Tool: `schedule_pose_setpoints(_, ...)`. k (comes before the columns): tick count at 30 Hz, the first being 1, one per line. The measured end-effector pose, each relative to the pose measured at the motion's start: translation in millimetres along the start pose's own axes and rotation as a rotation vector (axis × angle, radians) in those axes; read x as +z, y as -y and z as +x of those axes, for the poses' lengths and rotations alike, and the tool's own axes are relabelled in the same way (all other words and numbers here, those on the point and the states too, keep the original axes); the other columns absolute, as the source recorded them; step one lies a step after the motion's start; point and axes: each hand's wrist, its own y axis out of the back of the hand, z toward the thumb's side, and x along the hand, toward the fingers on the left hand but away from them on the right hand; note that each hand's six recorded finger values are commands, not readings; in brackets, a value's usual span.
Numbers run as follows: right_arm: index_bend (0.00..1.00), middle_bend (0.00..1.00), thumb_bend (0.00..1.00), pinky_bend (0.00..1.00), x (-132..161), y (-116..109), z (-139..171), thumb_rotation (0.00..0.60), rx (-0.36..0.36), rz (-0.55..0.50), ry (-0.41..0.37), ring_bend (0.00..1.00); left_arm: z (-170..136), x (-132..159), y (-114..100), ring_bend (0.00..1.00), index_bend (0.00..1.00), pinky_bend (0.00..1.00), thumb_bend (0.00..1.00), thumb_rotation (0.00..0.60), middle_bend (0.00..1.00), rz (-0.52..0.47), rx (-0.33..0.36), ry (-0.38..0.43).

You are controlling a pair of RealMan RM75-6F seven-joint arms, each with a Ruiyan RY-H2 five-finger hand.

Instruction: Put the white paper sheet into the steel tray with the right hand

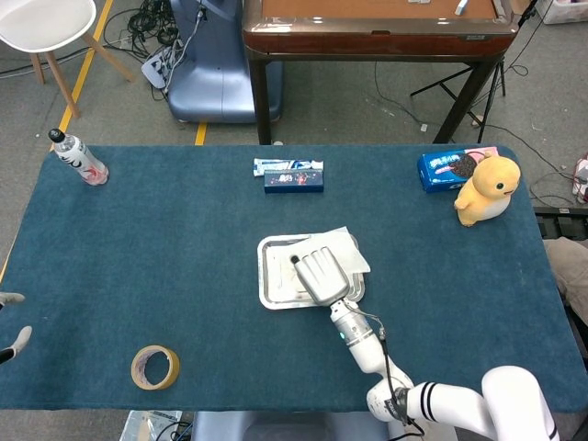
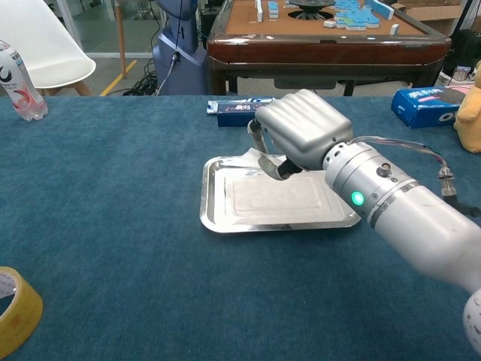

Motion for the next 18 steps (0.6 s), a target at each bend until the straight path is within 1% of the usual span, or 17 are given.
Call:
schedule_pose_setpoints(6,0.58,1.00,0.46,1.00,2.3,3.9,-2.8,0.600,0.021,-0.043,0.000,1.00,-1.6,-1.7,-3.5,0.29,0.42,0.46,0.26,0.600,0.38,0.005,-0.002,-0.006)
schedule_pose_setpoints(10,0.58,1.00,0.46,1.00,2.2,6.0,-3.8,0.600,0.032,-0.056,0.008,1.00,-2.1,-3.4,-2.6,0.29,0.48,0.46,0.26,0.600,0.40,0.019,-0.020,-0.014)
schedule_pose_setpoints(14,0.58,1.00,0.46,1.00,1.8,8.6,-5.1,0.600,0.058,-0.094,0.025,1.00,-2.7,-4.5,-0.9,0.30,0.52,0.46,0.26,0.600,0.40,0.039,-0.046,-0.026)
schedule_pose_setpoints(18,0.58,1.00,0.46,1.00,3.3,8.7,-5.2,0.600,0.073,-0.115,0.043,1.00,-2.9,-5.1,1.1,0.30,0.54,0.46,0.26,0.600,0.41,0.050,-0.064,-0.030)
